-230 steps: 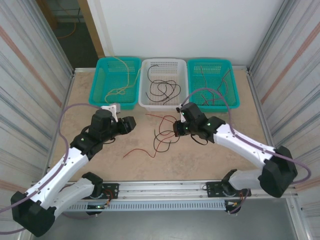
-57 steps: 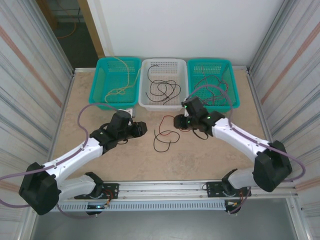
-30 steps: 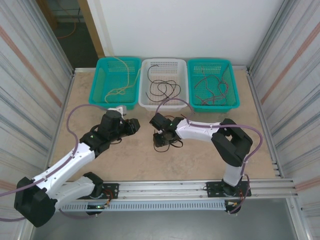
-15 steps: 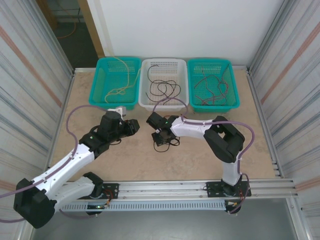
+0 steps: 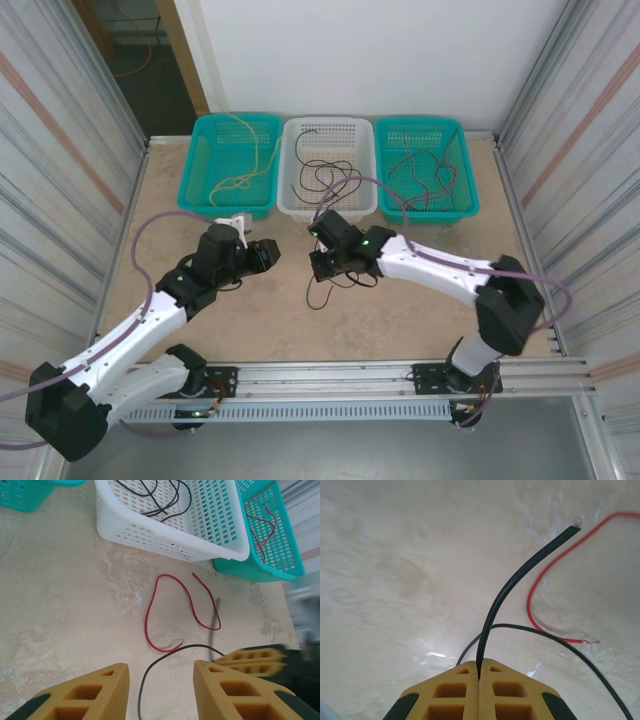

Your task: Untangle the cables

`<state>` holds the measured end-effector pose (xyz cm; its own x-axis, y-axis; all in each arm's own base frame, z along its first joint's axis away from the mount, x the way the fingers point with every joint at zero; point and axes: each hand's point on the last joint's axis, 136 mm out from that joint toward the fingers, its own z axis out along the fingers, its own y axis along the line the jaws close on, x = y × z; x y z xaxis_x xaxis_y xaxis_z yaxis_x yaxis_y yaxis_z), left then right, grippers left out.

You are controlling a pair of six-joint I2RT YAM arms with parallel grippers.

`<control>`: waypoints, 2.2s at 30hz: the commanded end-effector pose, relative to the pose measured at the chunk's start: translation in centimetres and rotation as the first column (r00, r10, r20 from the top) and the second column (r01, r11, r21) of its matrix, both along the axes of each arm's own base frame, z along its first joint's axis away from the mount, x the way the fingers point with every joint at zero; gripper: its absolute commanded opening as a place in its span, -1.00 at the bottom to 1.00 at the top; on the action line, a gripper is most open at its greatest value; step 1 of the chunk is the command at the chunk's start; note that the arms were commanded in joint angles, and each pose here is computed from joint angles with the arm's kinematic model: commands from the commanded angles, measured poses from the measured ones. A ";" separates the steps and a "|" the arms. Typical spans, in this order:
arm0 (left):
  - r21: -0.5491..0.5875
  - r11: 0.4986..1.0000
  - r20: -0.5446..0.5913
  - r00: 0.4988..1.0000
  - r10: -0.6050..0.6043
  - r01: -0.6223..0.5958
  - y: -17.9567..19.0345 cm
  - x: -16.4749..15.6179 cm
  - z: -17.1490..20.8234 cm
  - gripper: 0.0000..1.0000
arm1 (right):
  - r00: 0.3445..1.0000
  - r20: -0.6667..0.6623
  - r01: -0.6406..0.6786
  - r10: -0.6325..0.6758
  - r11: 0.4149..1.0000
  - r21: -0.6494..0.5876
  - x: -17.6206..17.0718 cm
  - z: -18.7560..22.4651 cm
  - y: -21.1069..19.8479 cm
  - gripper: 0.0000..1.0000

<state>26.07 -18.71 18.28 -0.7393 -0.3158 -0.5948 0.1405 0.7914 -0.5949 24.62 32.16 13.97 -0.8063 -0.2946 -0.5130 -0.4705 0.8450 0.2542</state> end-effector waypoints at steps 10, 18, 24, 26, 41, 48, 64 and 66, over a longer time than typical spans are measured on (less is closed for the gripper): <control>0.009 0.956 0.249 0.925 -0.287 0.294 -7.2 -2.5 5.9 -0.21 | 0.977 0.161 0.073 -0.141 0.927 0.368 1.3 13.7 -3.3 -1.00; 0.067 0.939 0.269 0.900 -0.343 0.338 -8.6 -2.5 5.9 -0.15 | 0.956 0.239 -0.011 -0.170 0.792 0.610 0.5 22.9 -5.5 -1.00; 0.103 0.933 0.293 0.886 -0.360 0.345 -8.8 -2.1 7.1 -0.03 | 0.937 0.317 -0.127 -0.146 0.703 0.700 -1.2 28.2 -5.9 -1.00; 0.107 0.926 0.313 0.872 -0.376 0.361 -9.0 -2.3 7.9 0.05 | 0.929 0.338 -0.149 -0.148 0.688 0.710 -1.5 29.4 -6.1 -1.00; 0.073 0.924 0.348 0.859 -0.375 0.374 -9.2 -2.3 9.8 0.06 | 0.901 0.428 -0.303 -0.077 0.594 0.745 -3.9 33.7 -5.7 -1.00; -0.022 0.954 0.334 0.901 -0.276 0.300 -6.8 -1.0 9.9 -0.01 | 0.895 0.443 -0.330 -0.060 0.580 0.745 -4.3 34.1 -5.6 -1.00; -0.122 0.932 0.311 0.904 -0.291 0.342 -7.2 -0.6 9.2 -0.01 | 0.893 0.449 -0.353 -0.039 0.561 0.749 -4.6 33.9 -5.2 -1.00; -0.124 0.930 0.307 0.905 -0.295 0.345 -7.3 -0.6 9.1 -0.01 | 0.892 0.450 -0.357 -0.035 0.554 0.752 -4.7 33.9 -5.2 -1.00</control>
